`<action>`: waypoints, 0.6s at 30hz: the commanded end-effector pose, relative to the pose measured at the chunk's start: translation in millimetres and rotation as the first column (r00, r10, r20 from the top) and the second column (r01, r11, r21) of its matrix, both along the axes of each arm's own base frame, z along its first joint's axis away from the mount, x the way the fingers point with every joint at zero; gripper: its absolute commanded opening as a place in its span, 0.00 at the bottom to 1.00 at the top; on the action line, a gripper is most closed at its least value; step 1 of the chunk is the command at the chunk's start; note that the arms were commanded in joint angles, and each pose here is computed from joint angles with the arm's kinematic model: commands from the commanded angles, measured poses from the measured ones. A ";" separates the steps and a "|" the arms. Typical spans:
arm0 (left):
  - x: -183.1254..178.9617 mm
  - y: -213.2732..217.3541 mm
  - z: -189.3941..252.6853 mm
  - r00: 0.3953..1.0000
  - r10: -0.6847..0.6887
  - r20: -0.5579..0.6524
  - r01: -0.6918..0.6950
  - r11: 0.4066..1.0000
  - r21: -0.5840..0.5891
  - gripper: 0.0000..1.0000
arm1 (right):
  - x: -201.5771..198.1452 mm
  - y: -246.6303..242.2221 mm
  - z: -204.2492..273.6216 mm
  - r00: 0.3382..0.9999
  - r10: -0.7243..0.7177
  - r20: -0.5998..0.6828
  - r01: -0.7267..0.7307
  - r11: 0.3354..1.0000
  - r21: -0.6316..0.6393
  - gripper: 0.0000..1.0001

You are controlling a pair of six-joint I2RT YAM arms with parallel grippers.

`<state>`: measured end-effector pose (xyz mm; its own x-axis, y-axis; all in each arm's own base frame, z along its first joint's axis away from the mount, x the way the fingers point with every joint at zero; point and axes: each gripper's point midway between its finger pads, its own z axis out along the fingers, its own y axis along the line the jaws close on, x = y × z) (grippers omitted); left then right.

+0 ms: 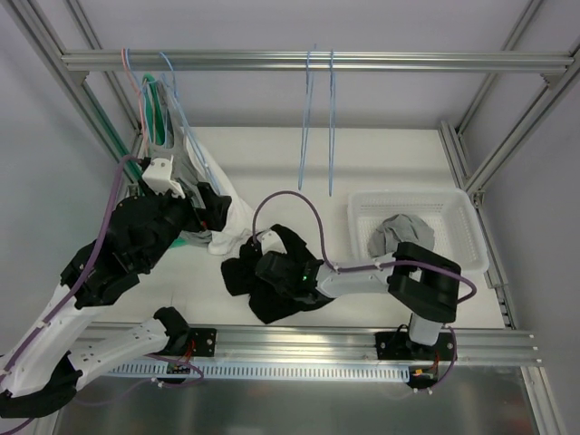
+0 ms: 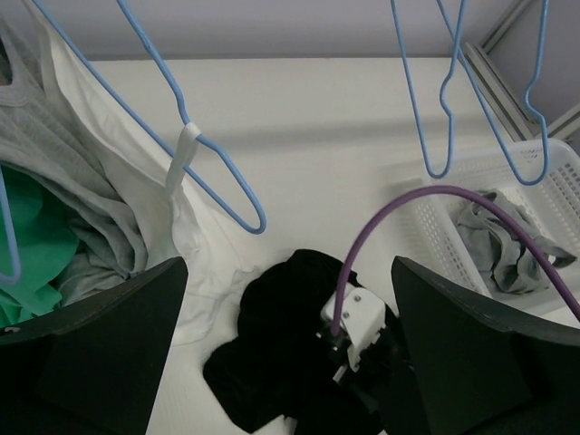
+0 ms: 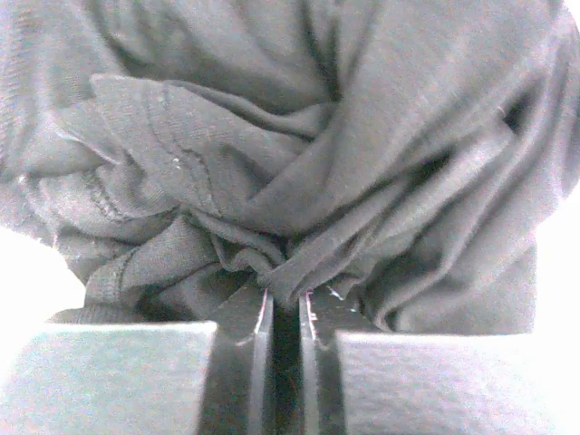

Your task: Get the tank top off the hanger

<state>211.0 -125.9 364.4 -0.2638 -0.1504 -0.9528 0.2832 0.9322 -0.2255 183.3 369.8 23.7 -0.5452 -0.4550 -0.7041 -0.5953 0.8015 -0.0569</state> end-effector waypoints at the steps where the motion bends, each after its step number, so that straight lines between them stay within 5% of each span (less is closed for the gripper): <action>1: -4.2 1.8 3.6 1.000 -0.007 0.012 0.007 1.000 -0.013 0.99 | -7.0 -48.8 5.4 0.993 -0.050 0.103 0.061 0.992 -0.109 0.00; 8: -10.6 14.2 11.8 0.999 0.018 0.044 -0.016 0.999 -0.039 0.99 | -25.7 -62.9 144.7 0.972 0.015 0.234 -0.065 0.976 0.207 0.00; 12: -13.2 14.4 12.7 0.999 0.005 0.049 -0.003 0.999 -0.039 0.99 | -21.9 -108.0 225.9 0.939 -0.082 0.333 -0.049 0.929 0.367 0.00; 18: -12.2 15.9 14.1 0.999 0.018 0.050 -0.016 0.999 -0.043 0.99 | -17.4 -167.0 287.5 0.895 -0.143 0.422 -0.023 0.931 0.363 0.00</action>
<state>198.1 -110.6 379.1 -0.2137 -0.2002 -0.9562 0.2875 0.9226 -0.2574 155.2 236.8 291.5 -0.2227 -0.0496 -0.9736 -0.5963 0.7970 0.0958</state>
